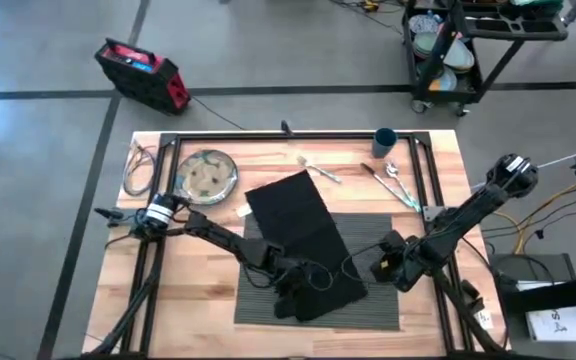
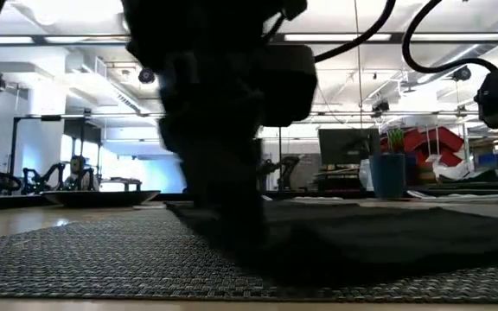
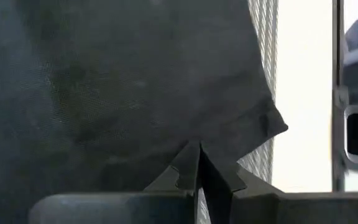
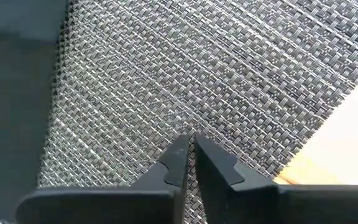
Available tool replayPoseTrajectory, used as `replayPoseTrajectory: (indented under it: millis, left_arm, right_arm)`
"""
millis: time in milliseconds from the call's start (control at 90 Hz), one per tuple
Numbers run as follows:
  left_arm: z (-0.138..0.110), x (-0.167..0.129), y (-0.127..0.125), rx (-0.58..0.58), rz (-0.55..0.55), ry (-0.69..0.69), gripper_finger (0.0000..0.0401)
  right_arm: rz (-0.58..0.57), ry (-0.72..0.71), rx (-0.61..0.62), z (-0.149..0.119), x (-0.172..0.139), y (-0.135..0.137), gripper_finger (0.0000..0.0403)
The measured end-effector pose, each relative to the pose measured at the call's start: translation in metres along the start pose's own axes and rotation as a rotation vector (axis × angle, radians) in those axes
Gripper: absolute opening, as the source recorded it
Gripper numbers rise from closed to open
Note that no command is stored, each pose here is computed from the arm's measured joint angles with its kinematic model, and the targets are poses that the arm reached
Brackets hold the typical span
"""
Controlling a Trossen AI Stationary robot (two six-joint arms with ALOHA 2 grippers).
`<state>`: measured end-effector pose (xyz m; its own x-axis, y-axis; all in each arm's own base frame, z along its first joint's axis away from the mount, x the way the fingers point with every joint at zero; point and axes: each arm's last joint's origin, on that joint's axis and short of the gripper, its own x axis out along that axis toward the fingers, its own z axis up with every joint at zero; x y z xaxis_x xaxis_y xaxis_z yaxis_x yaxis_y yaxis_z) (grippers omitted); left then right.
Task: Set table place
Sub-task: Fold the black napkin
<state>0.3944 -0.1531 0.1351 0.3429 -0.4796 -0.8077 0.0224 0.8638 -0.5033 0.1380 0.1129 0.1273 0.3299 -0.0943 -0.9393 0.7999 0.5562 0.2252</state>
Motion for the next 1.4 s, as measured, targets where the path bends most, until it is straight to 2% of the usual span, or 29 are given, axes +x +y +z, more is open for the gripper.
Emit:
replayPoseTrajectory:
  millis: [278,522,700,867,978,1056,1267,1400]
  left_arm:
    - [-0.025,-0.01,-0.017,0.016,0.042,0.177,0.0]
    - [-0.046,-0.034,-0.029,0.007,0.099,0.307,0.0]
    - [-0.048,-0.074,-0.043,-0.002,0.093,0.201,0.0]
    - [-0.063,-0.13,-0.041,-0.082,0.229,-0.022,0.0]
    - [-0.074,-0.164,-0.022,-0.166,0.329,-0.185,0.0]
    - [-0.082,-0.18,0.002,-0.237,0.385,-0.255,0.0]
    - [-0.089,-0.204,0.086,-0.38,0.493,-0.413,0.0]
    - [-0.092,-0.221,0.143,-0.456,0.465,-0.481,0.0004]
  right_arm:
    - [-0.005,0.003,-0.001,0.0,0.001,-0.001,0.0013]
    - [-0.006,0.004,-0.009,0.0,0.001,-0.001,0.0013]
    - [-0.003,0.005,-0.009,0.0,0.0,-0.001,0.0014]
    - [0.033,0.005,-0.001,0.002,-0.006,-0.002,0.0014]
    - [0.099,-0.043,0.015,0.007,-0.014,-0.001,0.0014]
    - [0.151,-0.096,0.031,0.013,-0.02,0.0,0.0014]
    - [0.378,-0.223,0.034,0.036,-0.035,0.018,0.0019]
    - [0.479,-0.324,0.046,0.065,-0.036,0.031,0.005]
